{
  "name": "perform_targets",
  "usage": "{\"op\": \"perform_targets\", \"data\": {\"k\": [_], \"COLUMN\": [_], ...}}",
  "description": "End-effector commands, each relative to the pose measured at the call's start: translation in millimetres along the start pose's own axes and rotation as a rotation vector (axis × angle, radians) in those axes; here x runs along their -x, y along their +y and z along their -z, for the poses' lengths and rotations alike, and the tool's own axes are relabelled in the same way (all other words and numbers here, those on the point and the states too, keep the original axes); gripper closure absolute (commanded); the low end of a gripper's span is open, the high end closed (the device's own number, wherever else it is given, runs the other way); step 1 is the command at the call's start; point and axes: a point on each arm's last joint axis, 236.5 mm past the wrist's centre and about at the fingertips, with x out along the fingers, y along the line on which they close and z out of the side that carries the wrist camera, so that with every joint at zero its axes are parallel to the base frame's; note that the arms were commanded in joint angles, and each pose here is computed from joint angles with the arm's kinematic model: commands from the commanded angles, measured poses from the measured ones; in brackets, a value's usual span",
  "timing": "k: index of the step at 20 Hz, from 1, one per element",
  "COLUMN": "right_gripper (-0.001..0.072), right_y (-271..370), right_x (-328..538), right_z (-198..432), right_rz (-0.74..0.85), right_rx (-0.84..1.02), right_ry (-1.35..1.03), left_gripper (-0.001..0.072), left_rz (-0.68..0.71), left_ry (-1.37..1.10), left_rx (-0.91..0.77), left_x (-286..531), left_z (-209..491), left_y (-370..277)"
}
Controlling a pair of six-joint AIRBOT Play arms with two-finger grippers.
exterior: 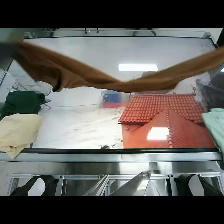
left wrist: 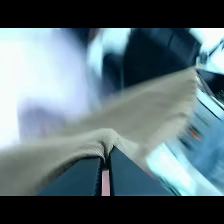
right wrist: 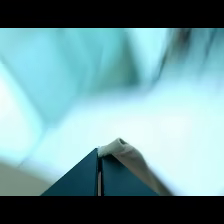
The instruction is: Fold the shirts.
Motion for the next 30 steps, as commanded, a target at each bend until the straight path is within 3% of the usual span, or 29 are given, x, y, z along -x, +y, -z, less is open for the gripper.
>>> {"op": "perform_targets", "data": {"k": [1,4,7,10,13,16,19,23,26,30], "right_gripper": [0.0687,0.0688,0.0688,0.0688,0.0688,0.0688,0.0688,0.0689,0.0688,0.0688], "right_y": [104.7,146.2,98.1,28.5,-39.4,-104.7,-162.4,-219.2,-242.9,-244.6], "right_x": [68.2,98.0,42.7,4.9,-29.5,-69.4,-99.8,-116.0,-126.7,-122.7], "right_z": [-147.0,-187.6,-151.0,-96.4,-18.4,96.1,214.0,307.5,314.4,315.8], "right_rz": [0.250,0.426,0.269,0.154,0.099,0.141,0.251,0.378,0.388,0.345], "right_rx": [0.497,0.771,0.557,0.301,0.092,-0.078,-0.162,-0.211,-0.211,-0.223], "right_ry": [-0.502,-0.580,-0.317,-0.096,0.106,0.317,0.495,0.589,0.591,0.623], "left_gripper": [0.0683,0.0684,0.0685,0.0684,0.0685,0.0684,0.0684,0.0685,0.0684,0.0685], "left_rz": [-0.006,-0.042,-0.034,-0.130,-0.198,-0.262,-0.312,-0.326,-0.349,-0.315], "left_ry": [-0.189,-0.278,-0.241,-0.104,0.124,0.353,0.488,0.576,0.543,0.576], "left_rx": [-0.364,-0.385,-0.346,-0.274,-0.143,0.035,0.180,0.341,0.335,0.363], "left_x": [36.4,51.4,53.9,37.8,-2.2,-56.1,-95.9,-116.1,-130.8,-140.6], "left_z": [-65.3,-99.8,-113.5,-105.6,-60.8,18.5,98.7,176.7,179.2,184.3], "left_y": [-124.1,-145.1,-125.3,-66.2,19.2,121.1,211.6,299.3,348.2,365.6]}}
